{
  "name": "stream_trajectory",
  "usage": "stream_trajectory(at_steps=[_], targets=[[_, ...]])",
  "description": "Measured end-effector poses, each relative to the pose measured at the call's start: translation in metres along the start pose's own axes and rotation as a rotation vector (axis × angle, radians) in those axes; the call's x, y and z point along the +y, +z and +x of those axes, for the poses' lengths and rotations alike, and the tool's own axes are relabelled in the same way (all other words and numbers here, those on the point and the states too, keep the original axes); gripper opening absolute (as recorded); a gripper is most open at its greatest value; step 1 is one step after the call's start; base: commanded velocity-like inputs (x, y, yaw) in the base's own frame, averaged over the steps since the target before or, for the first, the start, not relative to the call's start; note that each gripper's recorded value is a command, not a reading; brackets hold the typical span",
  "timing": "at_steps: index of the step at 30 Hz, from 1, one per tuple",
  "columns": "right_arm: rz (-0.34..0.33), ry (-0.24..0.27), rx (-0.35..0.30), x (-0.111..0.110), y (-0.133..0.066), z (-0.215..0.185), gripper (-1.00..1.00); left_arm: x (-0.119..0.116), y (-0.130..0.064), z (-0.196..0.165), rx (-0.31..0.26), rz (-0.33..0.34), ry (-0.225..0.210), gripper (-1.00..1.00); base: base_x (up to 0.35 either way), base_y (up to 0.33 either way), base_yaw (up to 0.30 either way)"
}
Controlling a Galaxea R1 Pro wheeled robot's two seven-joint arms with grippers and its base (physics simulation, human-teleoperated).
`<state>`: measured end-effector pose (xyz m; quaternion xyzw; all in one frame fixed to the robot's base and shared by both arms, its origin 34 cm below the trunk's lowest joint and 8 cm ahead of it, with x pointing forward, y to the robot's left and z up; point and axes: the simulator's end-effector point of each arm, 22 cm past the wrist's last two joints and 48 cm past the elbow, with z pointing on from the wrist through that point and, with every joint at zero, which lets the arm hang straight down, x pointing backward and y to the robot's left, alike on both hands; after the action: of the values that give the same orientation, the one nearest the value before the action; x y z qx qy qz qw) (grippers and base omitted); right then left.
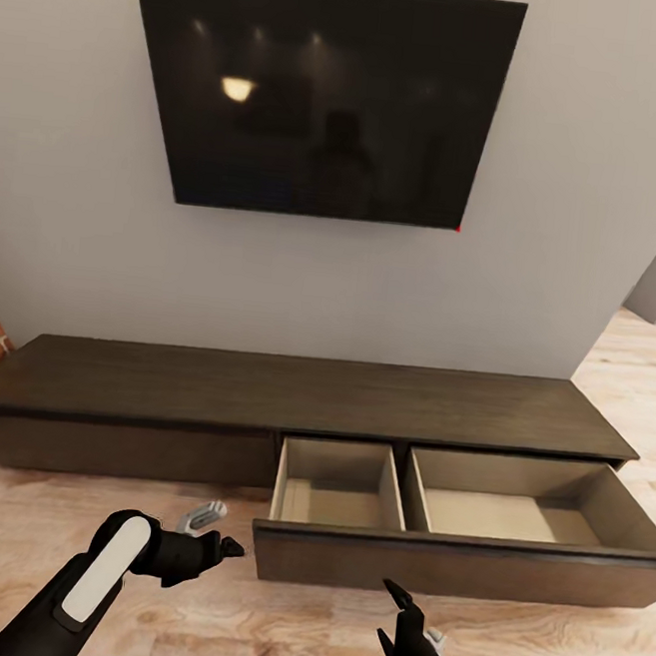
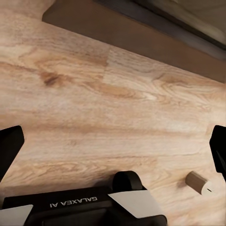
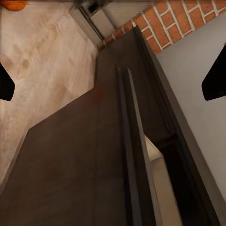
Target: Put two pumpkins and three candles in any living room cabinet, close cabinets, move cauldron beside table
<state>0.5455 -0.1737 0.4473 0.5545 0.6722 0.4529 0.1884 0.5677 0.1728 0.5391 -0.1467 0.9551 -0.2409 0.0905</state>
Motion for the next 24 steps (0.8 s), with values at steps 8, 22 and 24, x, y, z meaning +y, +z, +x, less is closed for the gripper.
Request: stream_trajectory(at_steps=[8,22,24], targets=[[0.003,0.001,0.000,0.010,-0.006,0.003,1.00,-0.006,-0.010,-0.003,0.003,-0.002,-0.003,1.00,-0.114,0.061,0.054],[0.000,0.000,-0.001,0.011,-0.006,0.002,1.00,-0.007,-0.013,-0.006,-0.006,0.001,0.001,1.00,-0.007,0.003,-0.009],[-0.001,0.000,-0.001,0.011,-0.006,0.002,1.00,-0.004,-0.014,-0.007,-0.008,-0.002,0.001,1.00,-0.003,0.000,-0.166]])
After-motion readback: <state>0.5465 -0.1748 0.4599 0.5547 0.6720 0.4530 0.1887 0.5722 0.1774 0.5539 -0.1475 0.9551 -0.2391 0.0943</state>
